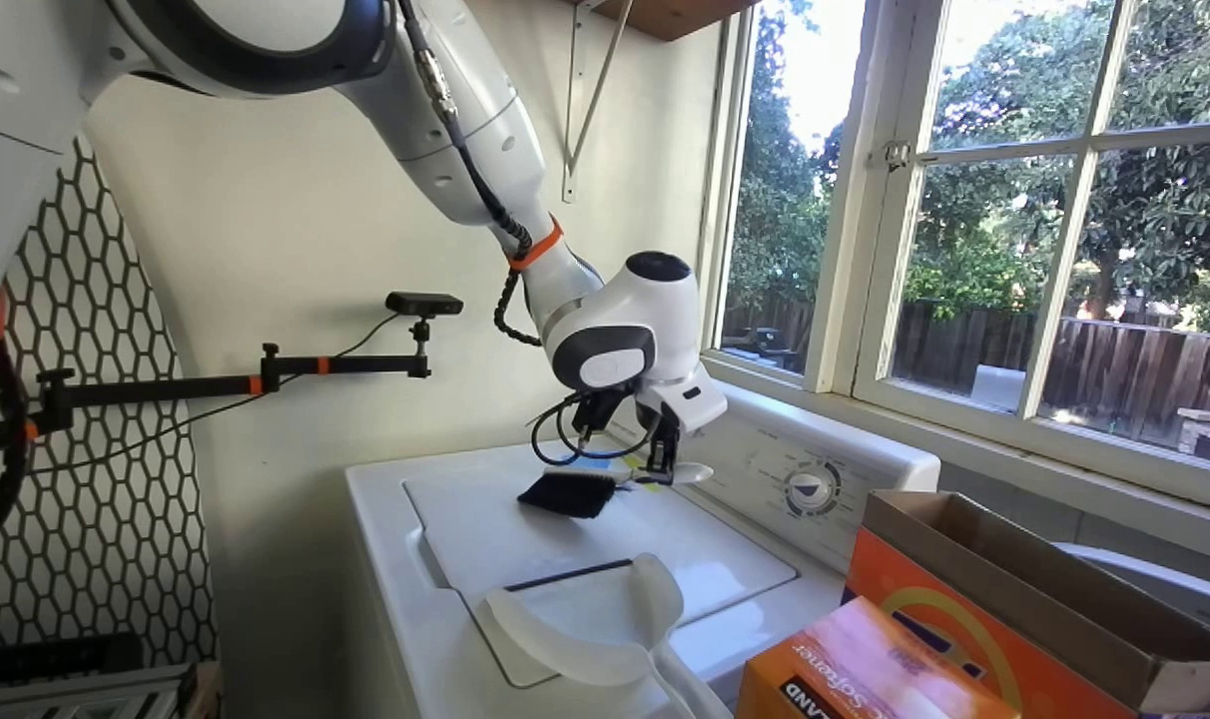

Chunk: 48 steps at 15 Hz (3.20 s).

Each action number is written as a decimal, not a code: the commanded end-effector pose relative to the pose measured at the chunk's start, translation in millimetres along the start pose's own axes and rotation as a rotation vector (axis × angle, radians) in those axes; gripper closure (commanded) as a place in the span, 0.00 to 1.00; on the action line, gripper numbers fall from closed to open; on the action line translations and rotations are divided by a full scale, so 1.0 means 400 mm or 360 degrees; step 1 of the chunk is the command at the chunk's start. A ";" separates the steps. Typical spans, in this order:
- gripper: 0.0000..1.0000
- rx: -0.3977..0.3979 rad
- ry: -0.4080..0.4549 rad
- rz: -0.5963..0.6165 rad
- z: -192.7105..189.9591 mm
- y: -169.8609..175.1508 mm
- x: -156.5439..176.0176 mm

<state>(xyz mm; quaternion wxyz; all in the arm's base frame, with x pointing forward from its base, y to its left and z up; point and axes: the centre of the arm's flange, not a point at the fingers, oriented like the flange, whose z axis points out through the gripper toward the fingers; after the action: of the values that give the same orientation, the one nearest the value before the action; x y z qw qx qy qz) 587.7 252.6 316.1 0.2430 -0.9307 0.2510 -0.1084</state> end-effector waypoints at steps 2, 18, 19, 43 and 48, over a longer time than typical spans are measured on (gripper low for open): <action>0.93 -0.0053 0.0009 -0.0156 -0.079 0.046 -0.005; 0.93 -0.0362 0.0284 -0.0499 -0.265 0.117 0.049; 0.93 -0.0370 0.0307 -0.0507 -0.279 0.116 0.053; 0.93 -0.0185 0.0173 -0.0553 -0.329 0.042 -0.018; 0.93 -0.0308 0.0213 -0.0589 -0.341 0.073 -0.003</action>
<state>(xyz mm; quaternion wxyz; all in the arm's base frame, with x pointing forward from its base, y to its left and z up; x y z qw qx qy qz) 540.1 184.6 416.7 0.1397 -0.9655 0.1000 -0.1957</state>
